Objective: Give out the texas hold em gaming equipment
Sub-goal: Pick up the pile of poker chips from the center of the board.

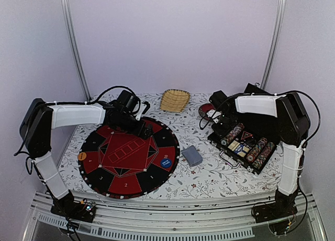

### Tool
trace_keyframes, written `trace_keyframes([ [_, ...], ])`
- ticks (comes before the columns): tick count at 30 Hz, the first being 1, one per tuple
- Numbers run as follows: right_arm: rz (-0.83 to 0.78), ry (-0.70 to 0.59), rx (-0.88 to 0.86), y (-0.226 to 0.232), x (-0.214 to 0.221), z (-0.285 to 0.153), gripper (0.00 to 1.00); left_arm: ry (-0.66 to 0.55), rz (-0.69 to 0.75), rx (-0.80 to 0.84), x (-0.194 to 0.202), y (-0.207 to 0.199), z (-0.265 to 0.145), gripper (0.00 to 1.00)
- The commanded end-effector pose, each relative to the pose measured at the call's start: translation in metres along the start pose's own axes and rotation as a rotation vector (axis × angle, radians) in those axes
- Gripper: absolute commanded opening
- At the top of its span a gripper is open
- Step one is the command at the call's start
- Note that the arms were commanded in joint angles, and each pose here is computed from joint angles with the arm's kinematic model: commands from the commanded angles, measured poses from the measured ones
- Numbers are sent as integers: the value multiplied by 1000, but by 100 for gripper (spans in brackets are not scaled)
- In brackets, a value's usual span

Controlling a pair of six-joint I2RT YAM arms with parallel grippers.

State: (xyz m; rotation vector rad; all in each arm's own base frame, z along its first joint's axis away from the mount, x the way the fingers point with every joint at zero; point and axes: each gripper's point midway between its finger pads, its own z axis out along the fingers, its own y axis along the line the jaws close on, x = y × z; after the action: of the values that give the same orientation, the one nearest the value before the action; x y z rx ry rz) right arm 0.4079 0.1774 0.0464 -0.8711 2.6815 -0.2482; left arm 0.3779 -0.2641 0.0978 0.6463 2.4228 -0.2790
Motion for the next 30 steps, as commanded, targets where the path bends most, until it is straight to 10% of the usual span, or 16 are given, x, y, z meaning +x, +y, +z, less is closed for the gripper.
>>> trace_keyframes([
  [1, -17, 28, -78, 17, 7, 21, 46, 25, -4, -11, 7, 6, 7, 98],
  [13, -7, 132, 90, -2, 25, 44, 50, 28, -4, -11, 8, 6, 7, 98],
  [30, 22, -11, 7, 8, -3, -17, 3, 25, -4, -15, 7, 7, 6, 98],
])
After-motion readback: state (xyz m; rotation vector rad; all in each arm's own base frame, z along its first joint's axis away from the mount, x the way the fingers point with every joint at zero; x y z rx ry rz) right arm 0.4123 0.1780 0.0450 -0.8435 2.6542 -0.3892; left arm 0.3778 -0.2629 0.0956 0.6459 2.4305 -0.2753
